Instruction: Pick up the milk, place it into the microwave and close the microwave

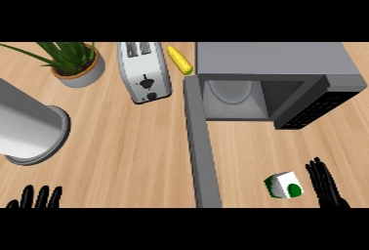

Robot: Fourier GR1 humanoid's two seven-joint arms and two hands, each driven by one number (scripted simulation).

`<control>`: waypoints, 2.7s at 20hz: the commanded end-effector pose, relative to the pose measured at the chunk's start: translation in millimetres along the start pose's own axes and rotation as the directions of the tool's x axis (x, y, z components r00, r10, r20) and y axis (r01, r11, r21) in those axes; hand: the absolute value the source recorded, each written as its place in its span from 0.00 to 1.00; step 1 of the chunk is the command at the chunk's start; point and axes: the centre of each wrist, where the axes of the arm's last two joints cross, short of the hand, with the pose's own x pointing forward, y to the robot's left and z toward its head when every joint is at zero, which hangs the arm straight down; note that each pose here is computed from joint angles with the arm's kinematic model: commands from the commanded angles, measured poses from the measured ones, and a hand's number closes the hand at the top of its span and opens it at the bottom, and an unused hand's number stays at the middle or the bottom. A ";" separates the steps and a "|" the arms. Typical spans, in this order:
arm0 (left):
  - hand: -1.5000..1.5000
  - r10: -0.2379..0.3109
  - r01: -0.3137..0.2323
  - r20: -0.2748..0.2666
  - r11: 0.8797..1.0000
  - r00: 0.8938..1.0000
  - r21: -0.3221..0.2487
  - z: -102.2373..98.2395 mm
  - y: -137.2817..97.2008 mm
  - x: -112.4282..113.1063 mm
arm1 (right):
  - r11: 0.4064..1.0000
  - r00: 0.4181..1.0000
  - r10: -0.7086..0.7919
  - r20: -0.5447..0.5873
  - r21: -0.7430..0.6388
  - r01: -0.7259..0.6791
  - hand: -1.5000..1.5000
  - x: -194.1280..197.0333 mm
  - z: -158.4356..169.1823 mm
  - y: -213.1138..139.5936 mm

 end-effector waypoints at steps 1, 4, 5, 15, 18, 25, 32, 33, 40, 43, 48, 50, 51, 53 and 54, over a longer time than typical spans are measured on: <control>0.00 -0.007 0.007 0.004 1.000 1.000 0.005 -7.9 7.1 12.6 | 0.999 1.000 0.017 0.008 0.028 -0.017 0.00 -18.8 -8.7 -3.7; 0.00 -0.006 0.006 -0.006 1.000 1.000 0.007 13.1 0.6 -16.2 | 1.000 1.000 0.003 0.005 0.018 -0.003 0.00 -40.2 12.2 -0.2; 0.00 -0.005 0.005 0.017 1.000 1.000 0.016 5.4 -8.9 -10.0 | 1.000 1.000 0.023 -0.001 0.007 -0.023 0.00 -38.5 5.3 -0.5; 0.00 0.024 -0.024 -0.001 1.000 1.000 0.005 8.8 -11.4 8.1 | 0.999 0.999 0.025 0.024 0.039 -0.026 0.00 -69.3 -11.2 2.0; 0.00 0.002 -0.002 -0.012 1.000 1.000 0.005 11.0 18.2 -1.1 | 0.999 0.999 0.024 0.041 0.046 -0.026 0.00 -72.9 -16.0 5.6; 0.00 0.018 -0.018 0.007 1.000 1.000 0.000 22.2 17.8 -0.4 | 0.996 0.997 0.010 0.076 0.087 -0.017 0.00 -75.8 -9.5 5.8; 0.00 0.001 -0.001 -0.002 1.000 1.000 0.000 33.9 2.2 -9.7 | 0.998 0.998 -0.037 0.051 0.057 0.034 0.00 -72.8 -30.6 21.6; 0.00 0.005 -0.006 -0.013 1.000 1.000 -0.023 32.0 4.0 -3.3 | 0.999 0.999 -0.016 0.044 0.043 0.014 0.00 -76.7 -17.0 14.6; 0.00 0.015 -0.015 0.001 1.000 1.000 0.001 20.5 11.2 -4.8 | 0.983 0.978 0.176 0.112 0.038 -0.181 1.00 -73.5 -55.4 32.6; 0.00 0.032 -0.032 -0.011 0.999 0.999 -0.004 24.9 16.8 -8.3 | 0.991 0.986 0.135 0.096 0.010 -0.136 1.00 -78.8 -52.1 33.4; 0.00 0.006 -0.006 -0.004 1.000 1.000 0.011 31.9 12.8 -11.6 | 0.988 0.982 0.137 0.126 -0.085 -0.127 1.00 -75.4 -72.6 31.8; 0.00 0.030 -0.030 -0.024 1.000 0.999 -0.001 24.6 8.9 -9.5 | 0.990 0.979 0.123 0.162 -0.094 -0.109 1.00 -73.3 -92.4 48.8; 0.00 0.027 -0.027 0.002 1.000 1.000 0.003 19.7 8.6 -6.7 | 0.991 0.982 0.092 0.162 -0.115 -0.074 1.00 -66.3 -110.5 50.8; 0.00 0.020 -0.020 -0.011 0.999 1.000 -0.029 27.6 13.7 -5.1 | 0.982 0.980 0.131 0.148 -0.154 -0.108 1.00 -54.0 -149.4 62.2; 0.00 0.037 -0.037 -0.010 0.999 0.999 -0.030 20.7 10.9 -7.3 | 0.981 0.979 0.123 0.163 -0.171 -0.095 1.00 -53.4 -152.4 70.4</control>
